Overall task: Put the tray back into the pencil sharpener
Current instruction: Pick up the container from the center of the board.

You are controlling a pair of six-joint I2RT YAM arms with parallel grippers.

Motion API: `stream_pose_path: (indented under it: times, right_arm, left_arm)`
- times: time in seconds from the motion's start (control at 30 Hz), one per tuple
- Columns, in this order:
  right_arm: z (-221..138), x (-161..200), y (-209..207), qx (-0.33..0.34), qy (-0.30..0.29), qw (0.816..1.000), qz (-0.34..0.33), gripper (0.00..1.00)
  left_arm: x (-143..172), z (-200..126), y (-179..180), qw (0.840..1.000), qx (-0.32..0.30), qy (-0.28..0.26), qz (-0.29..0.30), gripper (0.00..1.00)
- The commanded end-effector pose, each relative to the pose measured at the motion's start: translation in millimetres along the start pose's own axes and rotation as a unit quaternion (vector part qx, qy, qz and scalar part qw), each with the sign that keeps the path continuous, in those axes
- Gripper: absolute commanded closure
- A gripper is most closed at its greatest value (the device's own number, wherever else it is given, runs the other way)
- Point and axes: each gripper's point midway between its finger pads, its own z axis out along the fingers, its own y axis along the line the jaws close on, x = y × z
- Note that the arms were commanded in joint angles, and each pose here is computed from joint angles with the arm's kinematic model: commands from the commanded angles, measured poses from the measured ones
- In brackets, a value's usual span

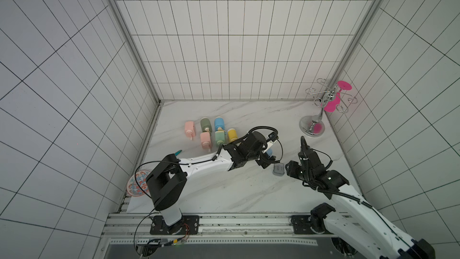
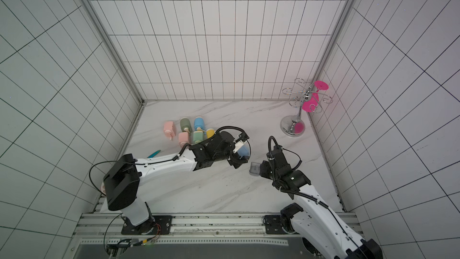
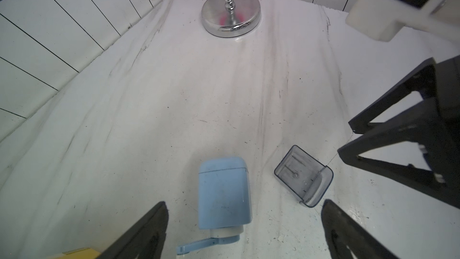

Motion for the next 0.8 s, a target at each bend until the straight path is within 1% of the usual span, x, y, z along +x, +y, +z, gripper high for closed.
stream_pose_path:
  times: [0.0, 0.2, 0.3, 0.47, 0.57, 0.63, 0.73, 0.77]
  right_arm:
    - [17, 0, -2, 0.013, 0.012, 1.0, -0.002, 0.58]
    - [48, 0, -4, 0.036, 0.037, 0.999, -0.015, 0.61]
    - [62, 6, -3, 0.036, 0.058, 0.997, -0.02, 0.65]
    - [76, 12, -1, 0.037, 0.08, 0.996, -0.027, 0.76]
    - [79, 13, -3, 0.042, 0.084, 0.995, -0.031, 0.86]
    - [78, 12, -2, 0.041, 0.085, 0.995, -0.039, 0.93]
    - [71, 11, 1, 0.037, 0.09, 0.994, -0.05, 1.0]
    - [66, 9, 2, 0.034, 0.088, 0.994, -0.055, 1.0]
  left_arm:
    - [-7, -6, 7, 1.0, -0.024, -0.006, -0.01, 0.03]
    - [-13, -34, 21, 0.996, -0.062, -0.046, -0.043, 0.03]
    - [-12, -48, 24, 0.994, -0.071, -0.059, -0.056, 0.03]
    - [-9, -68, 29, 0.991, -0.085, -0.077, -0.069, 0.03]
    - [-8, -77, 31, 0.99, -0.091, -0.086, -0.071, 0.03]
    - [-8, -83, 33, 0.989, -0.095, -0.091, -0.071, 0.03]
    - [-9, -94, 38, 0.986, -0.108, -0.1, -0.073, 0.03]
    - [-10, -100, 42, 0.984, -0.118, -0.105, -0.077, 0.03]
